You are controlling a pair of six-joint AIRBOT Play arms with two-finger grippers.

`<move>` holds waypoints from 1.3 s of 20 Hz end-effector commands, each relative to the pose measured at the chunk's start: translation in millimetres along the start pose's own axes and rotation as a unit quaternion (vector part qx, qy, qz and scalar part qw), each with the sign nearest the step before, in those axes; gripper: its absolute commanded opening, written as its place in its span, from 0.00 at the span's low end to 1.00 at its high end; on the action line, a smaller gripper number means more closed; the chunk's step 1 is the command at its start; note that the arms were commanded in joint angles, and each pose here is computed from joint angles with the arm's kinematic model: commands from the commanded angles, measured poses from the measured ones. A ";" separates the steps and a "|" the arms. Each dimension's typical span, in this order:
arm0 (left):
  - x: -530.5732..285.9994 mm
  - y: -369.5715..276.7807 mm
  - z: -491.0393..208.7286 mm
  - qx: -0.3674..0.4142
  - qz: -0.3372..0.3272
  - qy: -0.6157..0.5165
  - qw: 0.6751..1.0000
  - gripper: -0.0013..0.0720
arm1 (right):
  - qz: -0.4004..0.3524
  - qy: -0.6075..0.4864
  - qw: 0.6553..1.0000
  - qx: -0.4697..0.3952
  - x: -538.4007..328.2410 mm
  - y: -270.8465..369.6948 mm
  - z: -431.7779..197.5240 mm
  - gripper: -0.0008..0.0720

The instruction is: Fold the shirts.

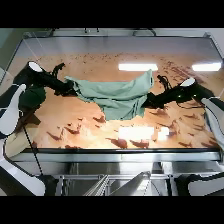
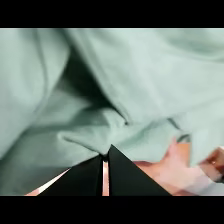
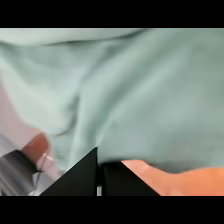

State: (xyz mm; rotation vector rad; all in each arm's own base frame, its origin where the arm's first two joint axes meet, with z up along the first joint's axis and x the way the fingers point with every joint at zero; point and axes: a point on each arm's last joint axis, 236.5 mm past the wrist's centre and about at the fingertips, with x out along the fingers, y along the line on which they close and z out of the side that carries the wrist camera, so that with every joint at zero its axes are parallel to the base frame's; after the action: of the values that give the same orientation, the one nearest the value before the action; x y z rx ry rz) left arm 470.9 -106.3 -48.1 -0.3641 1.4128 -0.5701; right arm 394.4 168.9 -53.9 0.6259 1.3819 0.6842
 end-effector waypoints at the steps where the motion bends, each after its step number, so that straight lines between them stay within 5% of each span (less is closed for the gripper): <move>1: -81.9 -83.3 15.8 0.097 -0.030 -0.071 0.992 0.04 | 0.067 -0.069 0.990 -0.103 -67.0 85.9 6.2 0.04; 3: -171.8 -192.2 9.4 0.202 -0.099 -0.173 0.959 0.04 | 0.118 -0.187 0.952 -0.211 -151.6 174.9 7.8 0.04; 5: -286.2 -302.6 -23.6 0.314 -0.133 -0.315 0.886 0.04 | 0.136 -0.337 0.868 -0.338 -258.0 273.6 -16.7 0.04; 8: -452.9 -386.4 -98.6 0.396 -0.033 -0.546 0.738 0.05 | 0.009 -0.570 0.687 -0.451 -404.9 375.0 -82.6 0.04; 10: -516.2 -372.3 -122.0 0.347 0.052 -0.631 0.692 0.05 | -0.101 -0.694 0.578 -0.417 -484.4 386.5 -108.0 0.03; 12: -514.9 -320.6 -105.4 0.268 0.075 -0.628 0.727 0.05 | -0.085 -0.709 0.605 -0.352 -498.1 363.9 -89.8 0.03; 15: -445.5 -278.8 -84.1 0.238 -0.055 -0.500 0.831 0.05 | -0.021 -0.633 0.722 -0.279 -458.7 315.1 -36.0 0.04; 17: -427.2 -283.2 -86.0 0.248 -0.159 -0.437 0.850 0.04 | 0.034 -0.577 0.770 -0.269 -430.2 308.4 -25.9 0.04; 26: -400.3 -294.5 -59.9 0.266 -0.219 -0.392 0.853 0.05 | 0.074 -0.541 0.783 -0.299 -408.5 319.0 -20.9 0.04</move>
State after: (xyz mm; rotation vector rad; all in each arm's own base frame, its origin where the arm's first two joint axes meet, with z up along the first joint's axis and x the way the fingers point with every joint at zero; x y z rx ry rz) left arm 329.3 -105.5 447.9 -0.3761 0.3247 -0.9831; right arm 319.1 67.1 461.3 0.4711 -0.0232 0.6302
